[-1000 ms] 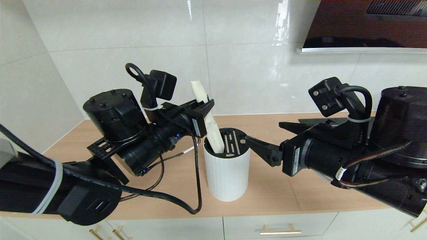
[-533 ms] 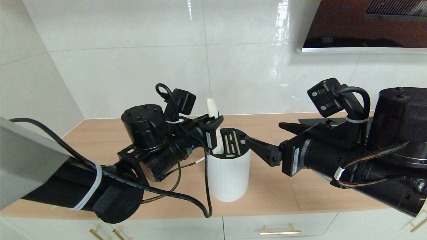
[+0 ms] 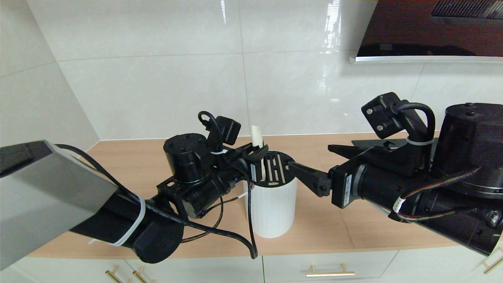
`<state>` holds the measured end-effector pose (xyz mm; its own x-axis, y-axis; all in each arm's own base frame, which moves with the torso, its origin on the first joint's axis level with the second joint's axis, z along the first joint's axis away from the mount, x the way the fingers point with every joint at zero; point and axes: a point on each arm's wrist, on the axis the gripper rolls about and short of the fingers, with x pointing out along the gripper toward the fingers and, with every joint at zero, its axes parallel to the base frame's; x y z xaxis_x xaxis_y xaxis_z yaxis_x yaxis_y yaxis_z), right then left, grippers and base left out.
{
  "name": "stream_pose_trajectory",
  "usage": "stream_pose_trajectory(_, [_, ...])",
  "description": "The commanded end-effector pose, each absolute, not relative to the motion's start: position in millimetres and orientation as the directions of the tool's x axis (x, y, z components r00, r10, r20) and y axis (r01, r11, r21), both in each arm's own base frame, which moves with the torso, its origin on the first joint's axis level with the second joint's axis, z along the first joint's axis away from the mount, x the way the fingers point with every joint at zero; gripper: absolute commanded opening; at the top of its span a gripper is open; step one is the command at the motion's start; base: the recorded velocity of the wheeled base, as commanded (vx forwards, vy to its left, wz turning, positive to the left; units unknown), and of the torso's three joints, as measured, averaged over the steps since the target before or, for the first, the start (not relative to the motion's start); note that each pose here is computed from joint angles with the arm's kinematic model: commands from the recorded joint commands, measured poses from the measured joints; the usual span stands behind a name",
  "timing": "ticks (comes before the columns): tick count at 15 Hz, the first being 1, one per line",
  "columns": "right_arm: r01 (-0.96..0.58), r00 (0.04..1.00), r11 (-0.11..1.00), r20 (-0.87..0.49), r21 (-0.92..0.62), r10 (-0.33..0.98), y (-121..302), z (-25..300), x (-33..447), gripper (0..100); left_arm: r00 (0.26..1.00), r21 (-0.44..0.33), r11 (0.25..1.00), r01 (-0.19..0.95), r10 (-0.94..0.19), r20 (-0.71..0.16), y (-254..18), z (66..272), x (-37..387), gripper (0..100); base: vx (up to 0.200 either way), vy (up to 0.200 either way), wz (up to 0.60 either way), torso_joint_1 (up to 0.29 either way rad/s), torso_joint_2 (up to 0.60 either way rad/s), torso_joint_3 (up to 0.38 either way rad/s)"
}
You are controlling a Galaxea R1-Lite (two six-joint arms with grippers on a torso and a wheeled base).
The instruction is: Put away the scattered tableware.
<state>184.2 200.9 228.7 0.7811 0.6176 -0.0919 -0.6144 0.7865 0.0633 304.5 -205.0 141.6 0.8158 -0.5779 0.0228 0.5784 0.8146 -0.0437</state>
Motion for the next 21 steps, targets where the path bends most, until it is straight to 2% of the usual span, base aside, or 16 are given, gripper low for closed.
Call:
stream_pose_trajectory(1, [-0.615,0.781,0.786,-0.094,0.063,0.618,201,228,184,100,0.813,-0.044,0.812,0.582,-0.582,0.014,-207,139,304,100,0.0,0.0,0.0,0.0,0.0,0.0])
stream_pose_trajectory(9, [-0.615,0.781,0.786,-0.094,0.063,0.618,201,228,184,100,0.815,-0.062,0.813,0.579,-0.578,0.037,-206,146,302,100,0.0,0.0,0.0,0.0,0.0,0.0])
stream_pose_trajectory(11, [-0.615,0.781,0.786,-0.091,0.064,0.618,201,229,184,100,0.81,-0.064,0.811,0.582,-0.57,0.138,-202,169,292,100,0.0,0.0,0.0,0.0,0.0,0.0])
stream_pose_trajectory(12, [-0.614,0.782,0.787,-0.089,0.064,0.617,200,229,184,100,0.805,-0.065,0.812,0.58,-0.56,0.195,-195,190,281,100,0.0,0.0,0.0,0.0,0.0,0.0])
stream_pose_trajectory(14, [-0.603,0.79,0.795,-0.089,0.064,0.606,197,229,186,100,0.795,-0.064,0.809,0.584,-0.555,0.244,-186,208,267,100,0.0,0.0,0.0,0.0,0.0,0.0])
stream_pose_trajectory(15, [-0.598,0.795,0.799,-0.08,0.065,0.602,194,232,185,100,0.781,-0.062,0.806,0.588,-0.547,0.302,-178,227,256,100,0.0,0.0,0.0,0.0,0.0,0.0])
stream_pose_trajectory(16, [-0.594,0.798,0.802,-0.077,0.066,0.597,192,233,185,100,0.773,-0.062,0.805,0.59,-0.541,0.33,-175,236,250,100,0.0,0.0,0.0,0.0,0.0,0.0])
stream_pose_trajectory(17, [-0.559,0.825,0.827,-0.059,0.06,0.562,178,237,187,100,0.748,-0.057,0.804,0.592,-0.522,0.411,-160,262,230,100,0.0,0.0,0.0,0.0,0.0,0.0])
stream_pose_trajectory(18, [-0.534,0.845,0.844,-0.02,0.048,0.535,165,247,180,100,0.733,-0.056,0.803,0.593,-0.509,0.451,-147,274,211,100,0.0,0.0,0.0,0.0,0.0,0.0])
stream_pose_trajectory(20, [-0.468,0.883,0.882,0.06,0.063,0.465,128,261,157,100,0.708,-0.056,0.801,0.596,-0.492,0.506,-119,288,172,100,0.0,0.0,0.0,0.0,0.0,0.0])
stream_pose_trajectory(21, [-0.44,0.897,0.895,0.089,0.07,0.433,108,262,142,100,0.712,-0.058,0.803,0.593,-0.489,0.504,-107,286,154,100,0.0,0.0,0.0,0.0,0.0,0.0])
